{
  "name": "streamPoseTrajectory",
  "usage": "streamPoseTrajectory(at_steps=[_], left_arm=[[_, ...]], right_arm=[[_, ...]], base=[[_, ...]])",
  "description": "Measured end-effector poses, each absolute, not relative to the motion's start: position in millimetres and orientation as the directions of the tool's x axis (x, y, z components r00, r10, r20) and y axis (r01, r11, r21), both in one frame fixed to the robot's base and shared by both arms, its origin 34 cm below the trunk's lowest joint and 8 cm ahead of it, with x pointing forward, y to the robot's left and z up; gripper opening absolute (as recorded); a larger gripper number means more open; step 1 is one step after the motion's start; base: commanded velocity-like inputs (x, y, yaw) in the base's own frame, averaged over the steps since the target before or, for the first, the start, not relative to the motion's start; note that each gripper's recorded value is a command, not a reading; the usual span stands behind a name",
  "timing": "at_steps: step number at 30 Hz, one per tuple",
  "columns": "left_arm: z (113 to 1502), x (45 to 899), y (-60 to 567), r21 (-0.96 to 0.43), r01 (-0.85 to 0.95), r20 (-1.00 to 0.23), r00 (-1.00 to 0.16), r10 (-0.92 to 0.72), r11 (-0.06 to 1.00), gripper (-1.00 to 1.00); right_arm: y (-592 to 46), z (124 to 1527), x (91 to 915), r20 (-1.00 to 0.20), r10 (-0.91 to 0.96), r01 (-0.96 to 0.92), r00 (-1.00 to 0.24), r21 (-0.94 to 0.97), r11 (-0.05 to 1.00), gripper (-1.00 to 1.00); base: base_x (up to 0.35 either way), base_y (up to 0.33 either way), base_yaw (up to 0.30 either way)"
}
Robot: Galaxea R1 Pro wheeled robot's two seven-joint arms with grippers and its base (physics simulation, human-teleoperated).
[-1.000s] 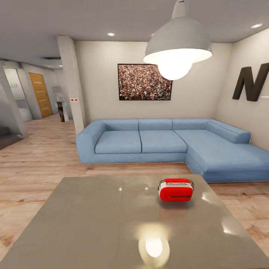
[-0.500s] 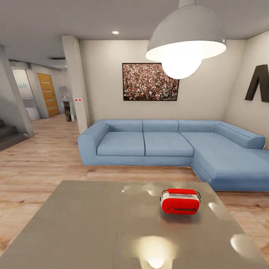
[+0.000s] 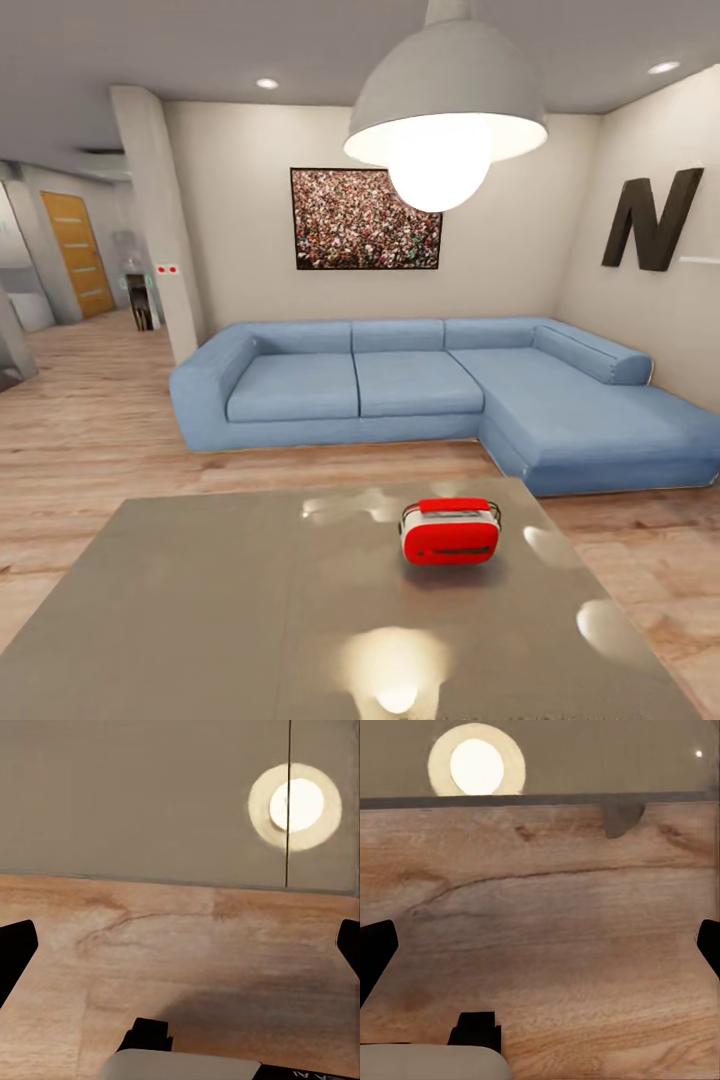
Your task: Turn on the radio receiver that's on the table in the living room.
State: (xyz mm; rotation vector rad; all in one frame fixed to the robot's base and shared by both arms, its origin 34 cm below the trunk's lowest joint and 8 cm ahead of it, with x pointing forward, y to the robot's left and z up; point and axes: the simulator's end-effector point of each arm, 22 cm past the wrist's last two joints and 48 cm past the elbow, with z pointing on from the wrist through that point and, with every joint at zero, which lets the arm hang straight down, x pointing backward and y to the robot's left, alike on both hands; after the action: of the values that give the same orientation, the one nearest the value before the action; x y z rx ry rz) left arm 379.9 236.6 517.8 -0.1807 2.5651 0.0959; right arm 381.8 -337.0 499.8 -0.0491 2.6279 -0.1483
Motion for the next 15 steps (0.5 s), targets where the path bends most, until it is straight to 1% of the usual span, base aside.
streamPoseTrajectory(at_steps=[11,15], left_arm=[[517.8,380.0,236.4,0.030,-0.149,-0.541,-0.834,-0.109,0.988,1.00],[517.8,380.0,236.4,0.030,-0.149,-0.541,-0.834,-0.109,0.988,1.00]], right_arm=[[-337.0,499.7,381.7,-0.484,-0.062,-0.007,-0.873,-0.114,0.993,1.00],[-337.0,499.7,381.6,-0.484,-0.063,-0.008,-0.873,-0.115,0.993,1.00]], base=[[0.000,0.000,-0.274],[0.000,0.000,-0.134]])
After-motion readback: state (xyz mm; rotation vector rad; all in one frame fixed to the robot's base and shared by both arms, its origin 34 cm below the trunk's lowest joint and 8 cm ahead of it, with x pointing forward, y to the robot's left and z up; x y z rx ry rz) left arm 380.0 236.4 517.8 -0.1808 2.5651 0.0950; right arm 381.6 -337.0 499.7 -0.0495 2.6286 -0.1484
